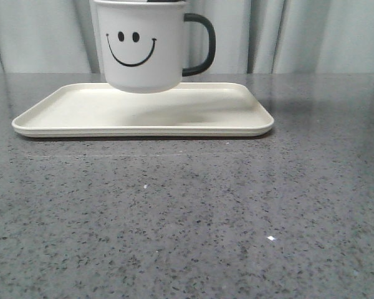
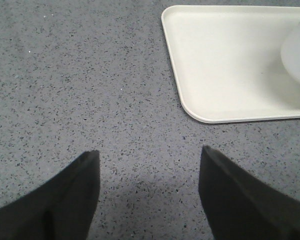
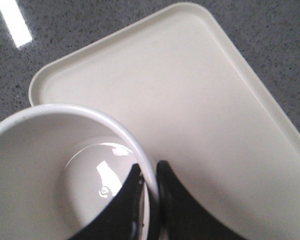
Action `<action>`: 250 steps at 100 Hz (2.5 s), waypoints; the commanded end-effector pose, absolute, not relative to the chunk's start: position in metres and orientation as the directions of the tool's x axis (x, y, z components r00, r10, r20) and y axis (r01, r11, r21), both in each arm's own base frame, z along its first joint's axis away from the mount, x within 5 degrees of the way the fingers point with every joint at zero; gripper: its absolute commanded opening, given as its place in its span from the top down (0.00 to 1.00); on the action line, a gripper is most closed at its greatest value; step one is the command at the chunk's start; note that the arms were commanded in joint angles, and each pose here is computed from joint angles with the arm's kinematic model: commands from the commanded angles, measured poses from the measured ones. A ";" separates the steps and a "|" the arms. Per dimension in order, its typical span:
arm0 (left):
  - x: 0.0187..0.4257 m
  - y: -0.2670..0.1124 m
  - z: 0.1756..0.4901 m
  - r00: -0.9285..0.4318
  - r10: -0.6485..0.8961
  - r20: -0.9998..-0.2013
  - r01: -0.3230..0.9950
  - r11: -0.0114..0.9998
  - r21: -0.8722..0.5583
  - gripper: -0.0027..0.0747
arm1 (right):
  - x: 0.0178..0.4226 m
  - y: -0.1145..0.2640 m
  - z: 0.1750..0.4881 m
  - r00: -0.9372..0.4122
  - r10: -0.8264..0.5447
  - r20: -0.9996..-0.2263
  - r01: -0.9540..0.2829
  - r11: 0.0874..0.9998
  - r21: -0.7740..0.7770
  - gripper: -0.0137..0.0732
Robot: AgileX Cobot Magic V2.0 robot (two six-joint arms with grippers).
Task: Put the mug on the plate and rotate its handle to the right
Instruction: 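Grip the mug rim with the right gripper and rotate the handle outward, then release the mug rim and lift the right gripper out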
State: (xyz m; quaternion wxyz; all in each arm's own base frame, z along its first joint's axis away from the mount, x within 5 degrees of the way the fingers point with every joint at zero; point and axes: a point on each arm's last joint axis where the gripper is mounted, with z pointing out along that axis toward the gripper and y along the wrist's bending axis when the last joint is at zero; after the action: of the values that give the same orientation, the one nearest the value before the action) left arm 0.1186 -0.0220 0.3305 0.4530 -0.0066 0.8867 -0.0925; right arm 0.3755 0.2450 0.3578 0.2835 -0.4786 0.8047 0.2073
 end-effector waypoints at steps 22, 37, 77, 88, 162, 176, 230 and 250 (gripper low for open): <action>0.121 -0.022 0.345 -0.509 -0.123 -0.852 0.082 0.978 -0.190 0.41 | 0.377 0.247 0.383 -0.255 -0.672 -0.695 -0.937 0.350 0.006 0.91; 0.121 -0.022 0.345 -0.509 -0.123 -0.852 0.082 0.978 -0.190 0.41 | 0.381 0.248 0.379 -0.245 -0.677 -0.694 -0.940 0.342 -0.001 0.91; 0.121 -0.022 0.345 -0.509 -0.123 -0.852 0.082 0.978 -0.190 0.41 | 0.386 0.251 0.372 -0.223 -0.685 -0.693 -0.945 0.327 -0.020 0.91; 0.121 -0.022 0.345 -0.509 -0.123 -0.852 0.082 0.978 -0.190 0.41 | 0.389 0.252 0.366 -0.225 -0.691 -0.687 -0.946 0.324 -0.016 0.91; 0.122 -0.022 0.346 -0.503 -0.124 -0.855 0.082 0.978 -0.191 0.41 | 0.399 0.253 0.350 -0.251 -0.696 -0.673 -0.942 0.335 0.005 0.91; 0.122 -0.022 0.346 -0.495 -0.126 -0.860 0.084 0.978 -0.192 0.41 | 0.400 0.250 0.351 -0.257 -0.693 -0.674 -0.939 0.343 0.006 0.82; 0.122 -0.022 0.346 -0.493 -0.126 -0.861 0.084 0.978 -0.192 0.41 | 0.388 0.238 0.391 -0.293 -0.603 -0.742 -0.900 0.436 0.001 0.32; 0.122 -0.022 0.346 -0.497 -0.126 -0.859 0.084 0.978 -0.192 0.41 | 0.364 0.210 0.435 -0.316 -0.553 -0.771 -0.873 0.488 0.007 0.33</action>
State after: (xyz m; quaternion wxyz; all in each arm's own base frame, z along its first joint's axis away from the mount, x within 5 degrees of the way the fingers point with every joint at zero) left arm 0.1196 -0.0221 0.3320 0.4615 -0.0067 0.8821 -0.0939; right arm 0.3929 0.2320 0.3754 0.3082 -0.4709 0.7996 0.2097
